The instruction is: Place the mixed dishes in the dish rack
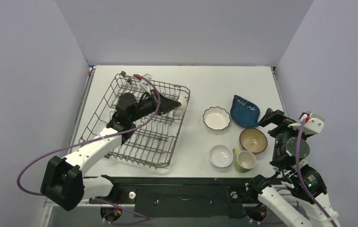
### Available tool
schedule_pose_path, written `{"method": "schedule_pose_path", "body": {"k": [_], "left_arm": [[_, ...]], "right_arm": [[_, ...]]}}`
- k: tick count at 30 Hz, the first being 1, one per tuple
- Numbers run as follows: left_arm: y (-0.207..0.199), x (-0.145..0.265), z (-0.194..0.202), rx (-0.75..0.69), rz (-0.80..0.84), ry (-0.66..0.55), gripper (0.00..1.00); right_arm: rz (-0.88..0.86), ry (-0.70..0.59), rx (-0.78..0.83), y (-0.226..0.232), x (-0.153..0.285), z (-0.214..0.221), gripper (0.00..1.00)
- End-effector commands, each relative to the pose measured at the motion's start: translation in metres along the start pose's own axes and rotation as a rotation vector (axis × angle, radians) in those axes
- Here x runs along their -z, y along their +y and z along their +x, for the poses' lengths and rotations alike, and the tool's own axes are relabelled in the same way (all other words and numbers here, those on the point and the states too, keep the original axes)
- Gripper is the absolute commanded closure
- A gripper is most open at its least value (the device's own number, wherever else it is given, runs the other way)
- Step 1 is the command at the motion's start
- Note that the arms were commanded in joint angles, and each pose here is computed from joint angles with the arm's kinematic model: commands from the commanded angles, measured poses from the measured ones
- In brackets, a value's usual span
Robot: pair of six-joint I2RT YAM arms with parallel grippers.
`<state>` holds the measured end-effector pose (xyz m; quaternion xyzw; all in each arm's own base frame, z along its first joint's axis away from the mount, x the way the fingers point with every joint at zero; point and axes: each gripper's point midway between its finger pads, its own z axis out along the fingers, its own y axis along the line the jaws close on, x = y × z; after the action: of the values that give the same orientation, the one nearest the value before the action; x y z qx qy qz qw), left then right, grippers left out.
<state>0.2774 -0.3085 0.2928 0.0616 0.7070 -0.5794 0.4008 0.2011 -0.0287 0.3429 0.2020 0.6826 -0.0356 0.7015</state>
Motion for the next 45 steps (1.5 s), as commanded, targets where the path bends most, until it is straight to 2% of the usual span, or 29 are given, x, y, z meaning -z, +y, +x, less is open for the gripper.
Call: {"method": "schedule_pose_path", "body": {"k": [1, 7, 10, 12, 23, 31, 37, 45], "left_arm": [[-0.044, 0.034, -0.052, 0.048, 0.285, -0.116, 1.00], [0.006, 0.054, -0.093, 0.333, 0.355, -0.276, 1.00], [0.030, 0.054, -0.108, 0.448, 0.426, -0.366, 1.00], [0.053, 0.049, -0.113, 0.547, 0.413, -0.409, 1.00], [0.167, 0.028, -0.116, 0.617, 0.182, -0.658, 1.00], [0.200, -0.002, -0.104, 0.626, 0.134, -0.663, 1.00], [0.198, -0.028, -0.096, 0.645, 0.166, -0.624, 1.00], [0.226, -0.036, -0.082, 0.696, 0.121, -0.629, 1.00]], "right_arm": [[-0.007, -0.007, 0.005, 0.006, -0.003, -0.005, 0.05], [-0.018, 0.013, 0.026, 0.011, -0.005, -0.002, 0.05], [-0.023, 0.019, 0.031, 0.013, -0.006, -0.001, 0.05], [-0.024, 0.019, 0.031, 0.013, -0.005, -0.002, 0.05], [-0.019, 0.024, 0.036, 0.013, -0.006, 0.001, 0.05], [-0.018, 0.031, 0.040, 0.014, -0.008, 0.004, 0.05], [-0.015, 0.035, 0.044, 0.015, -0.009, 0.006, 0.06], [-0.014, 0.031, 0.042, 0.015, -0.009, 0.005, 0.06]]}}
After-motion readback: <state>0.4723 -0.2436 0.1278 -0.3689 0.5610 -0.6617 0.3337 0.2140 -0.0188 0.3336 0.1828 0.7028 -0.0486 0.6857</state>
